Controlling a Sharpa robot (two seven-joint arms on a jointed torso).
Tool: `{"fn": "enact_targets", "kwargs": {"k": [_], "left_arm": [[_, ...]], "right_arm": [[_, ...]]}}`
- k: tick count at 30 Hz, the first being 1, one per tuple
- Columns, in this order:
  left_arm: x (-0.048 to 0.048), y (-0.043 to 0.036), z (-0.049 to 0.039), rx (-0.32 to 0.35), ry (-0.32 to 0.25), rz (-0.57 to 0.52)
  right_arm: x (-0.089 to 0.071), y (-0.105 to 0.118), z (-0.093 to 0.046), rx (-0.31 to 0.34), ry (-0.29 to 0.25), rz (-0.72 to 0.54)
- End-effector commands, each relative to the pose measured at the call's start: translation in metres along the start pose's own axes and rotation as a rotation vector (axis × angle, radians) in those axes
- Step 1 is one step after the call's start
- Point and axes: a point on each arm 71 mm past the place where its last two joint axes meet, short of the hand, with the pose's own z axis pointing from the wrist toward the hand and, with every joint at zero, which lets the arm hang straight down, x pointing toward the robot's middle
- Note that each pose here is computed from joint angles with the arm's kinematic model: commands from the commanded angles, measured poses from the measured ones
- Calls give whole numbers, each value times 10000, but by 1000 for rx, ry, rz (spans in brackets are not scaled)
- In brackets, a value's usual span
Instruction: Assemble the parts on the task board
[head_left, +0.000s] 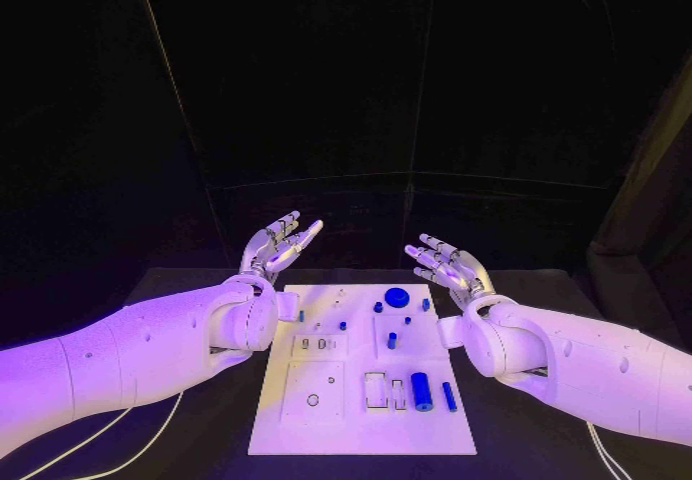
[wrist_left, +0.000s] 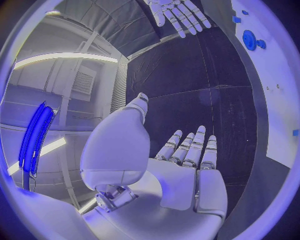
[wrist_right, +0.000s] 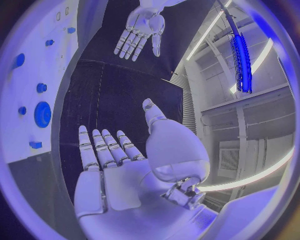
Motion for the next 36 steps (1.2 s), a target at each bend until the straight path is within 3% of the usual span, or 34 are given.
{"fn": "enact_targets", "kwargs": {"k": [1, 9, 10, 18, 27, 36], "left_arm": [[34, -59, 57, 51, 72, -97], [32, -64, 69, 54, 75, -99], [-100, -41, 95, 48, 60, -103], [-182, -48, 66, 47, 70, -99], [-215, -78, -34, 43, 143, -89], [-195, -147, -240, 35, 218, -95]], "right_arm": [[118, -13, 45, -1, 208, -22], [133, -55, 90, 11, 274, -44], [-162, 23, 152, -84, 178, -198], [-264, 119, 209, -143, 177, -323], [-308, 337, 312, -169, 274, -579], [-214, 586, 397, -218, 336, -913]]}}
